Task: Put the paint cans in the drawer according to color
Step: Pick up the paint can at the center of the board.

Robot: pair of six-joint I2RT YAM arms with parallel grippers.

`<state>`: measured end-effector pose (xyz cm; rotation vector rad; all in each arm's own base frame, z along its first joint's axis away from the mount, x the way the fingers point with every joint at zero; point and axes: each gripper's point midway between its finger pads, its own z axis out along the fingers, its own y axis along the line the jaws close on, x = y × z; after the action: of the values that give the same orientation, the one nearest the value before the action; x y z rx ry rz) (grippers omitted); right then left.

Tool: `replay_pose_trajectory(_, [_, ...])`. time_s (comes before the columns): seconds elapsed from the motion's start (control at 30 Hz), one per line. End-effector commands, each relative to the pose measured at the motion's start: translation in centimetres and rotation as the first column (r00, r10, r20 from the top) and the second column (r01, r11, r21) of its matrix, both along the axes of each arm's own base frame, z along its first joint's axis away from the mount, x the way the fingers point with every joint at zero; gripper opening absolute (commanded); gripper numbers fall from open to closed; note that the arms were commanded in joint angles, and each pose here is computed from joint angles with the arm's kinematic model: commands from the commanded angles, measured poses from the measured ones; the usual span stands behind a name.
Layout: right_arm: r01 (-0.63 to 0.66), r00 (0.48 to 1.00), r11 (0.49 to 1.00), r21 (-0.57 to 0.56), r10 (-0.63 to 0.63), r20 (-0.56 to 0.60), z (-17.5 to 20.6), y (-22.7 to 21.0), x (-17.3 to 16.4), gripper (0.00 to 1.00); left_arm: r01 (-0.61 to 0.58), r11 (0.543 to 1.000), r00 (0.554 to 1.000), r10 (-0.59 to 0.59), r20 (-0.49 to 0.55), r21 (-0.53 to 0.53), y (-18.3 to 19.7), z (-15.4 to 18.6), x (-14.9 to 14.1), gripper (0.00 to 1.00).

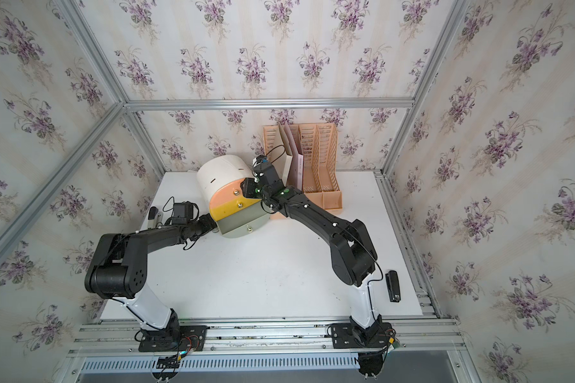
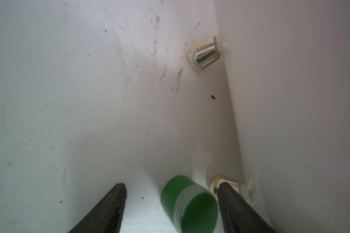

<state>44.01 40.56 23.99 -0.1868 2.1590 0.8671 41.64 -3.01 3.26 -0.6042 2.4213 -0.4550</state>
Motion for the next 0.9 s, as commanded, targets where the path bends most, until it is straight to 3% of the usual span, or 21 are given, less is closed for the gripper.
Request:
replay_pose_trajectory(0.0, [0.0,1.0,1.0,0.002,0.0,0.009,0.4,0.0,0.1,0.46,0.013,1.0,0.999,-0.012,-0.036,0.018,0.1,-0.4,-0.6,0.76])
replay_pose_trajectory(0.63, [0.021,1.0,1.0,0.0,-0.021,0.012,0.7,-1.0,0.3,0.47,0.027,0.992,0.984,-0.005,-0.176,0.122,1.6,-0.5,-6.5,0.75])
replay_pose_trajectory(0.87, [0.025,1.0,1.0,0.009,-0.025,0.012,0.8,-1.3,0.2,0.47,0.045,0.988,0.986,-0.021,-0.163,0.145,2.0,0.1,-5.6,0.68])
